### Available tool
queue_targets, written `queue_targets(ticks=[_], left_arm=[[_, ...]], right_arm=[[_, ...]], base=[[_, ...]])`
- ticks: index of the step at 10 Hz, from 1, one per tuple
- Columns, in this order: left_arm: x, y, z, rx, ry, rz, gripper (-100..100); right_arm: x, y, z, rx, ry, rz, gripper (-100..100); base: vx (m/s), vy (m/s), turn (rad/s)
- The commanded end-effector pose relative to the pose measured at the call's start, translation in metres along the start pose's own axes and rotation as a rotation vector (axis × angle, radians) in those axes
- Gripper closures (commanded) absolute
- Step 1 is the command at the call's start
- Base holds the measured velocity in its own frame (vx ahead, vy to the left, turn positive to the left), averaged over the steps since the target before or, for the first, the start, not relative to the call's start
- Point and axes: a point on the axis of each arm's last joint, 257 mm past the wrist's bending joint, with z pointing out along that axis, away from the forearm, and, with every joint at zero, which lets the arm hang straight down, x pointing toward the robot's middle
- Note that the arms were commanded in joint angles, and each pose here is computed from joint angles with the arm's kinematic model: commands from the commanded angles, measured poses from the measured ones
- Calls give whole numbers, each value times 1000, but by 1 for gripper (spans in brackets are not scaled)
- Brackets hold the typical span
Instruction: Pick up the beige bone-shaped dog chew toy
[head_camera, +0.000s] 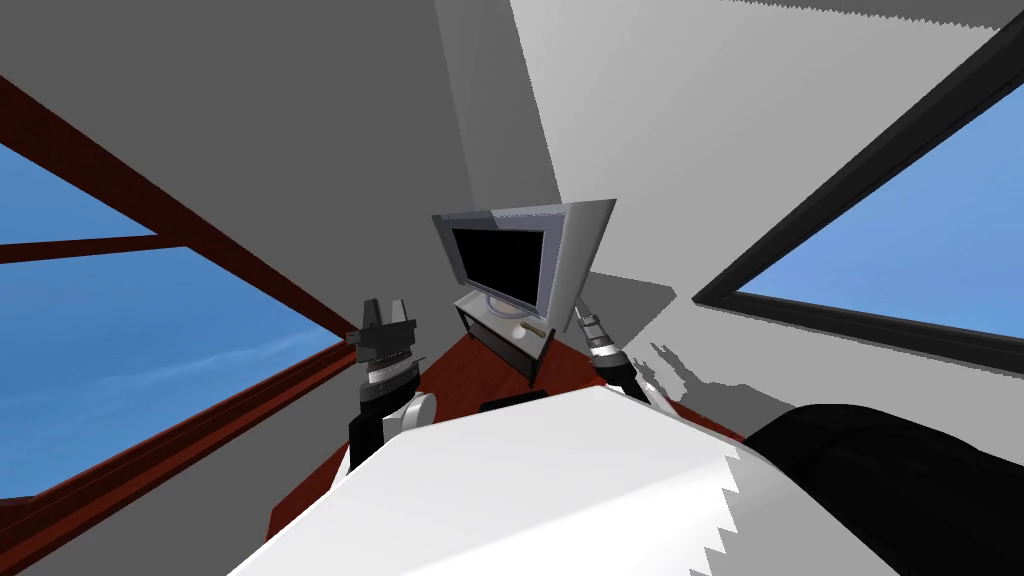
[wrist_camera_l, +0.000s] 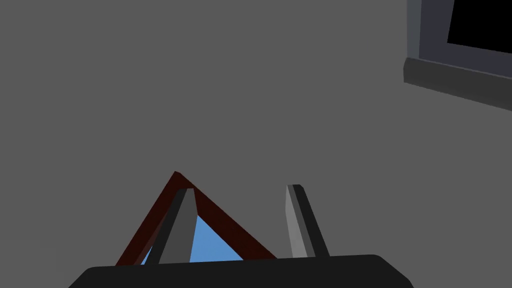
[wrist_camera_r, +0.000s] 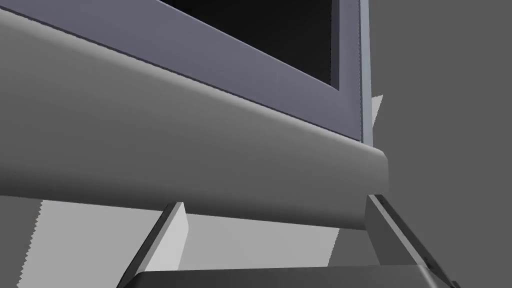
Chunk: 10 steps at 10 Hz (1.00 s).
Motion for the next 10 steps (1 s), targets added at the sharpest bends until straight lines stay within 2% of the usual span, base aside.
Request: queue_targets(ticks=[1, 2, 4, 5, 6, 7, 9, 10], left_arm=[[0, 0, 0, 0, 0, 0, 0], [0, 0, 0, 0, 0, 0, 0], [0, 0, 0, 0, 0, 0, 0], [0, 0, 0, 0, 0, 0, 0], [0, 0, 0, 0, 0, 0, 0], [0, 0, 0, 0, 0, 0, 0], [0, 0, 0, 0, 0, 0, 0], [0, 0, 0, 0, 0, 0, 0]], right_arm=[[2, -35, -23, 93, 60, -119, -100], [4, -35, -24, 93, 67, -132, -100], [9, -78, -57, 200, 148, -276, -100], [12, -84, -60, 212, 158, -283, -100], [14, -107, -82, 270, 208, -359, -100], [14, -108, -82, 272, 208, -358, -100], [13, -148, -126, 376, 309, -501, -100], [12, -172, -156, 442, 368, -566, -100]], base=[[-6, 150, 178], [12, 95, 67], [27, 107, 180], [33, 101, 67], [40, 100, 129], [31, 73, 66], [62, 98, 213], [72, 143, 255]])
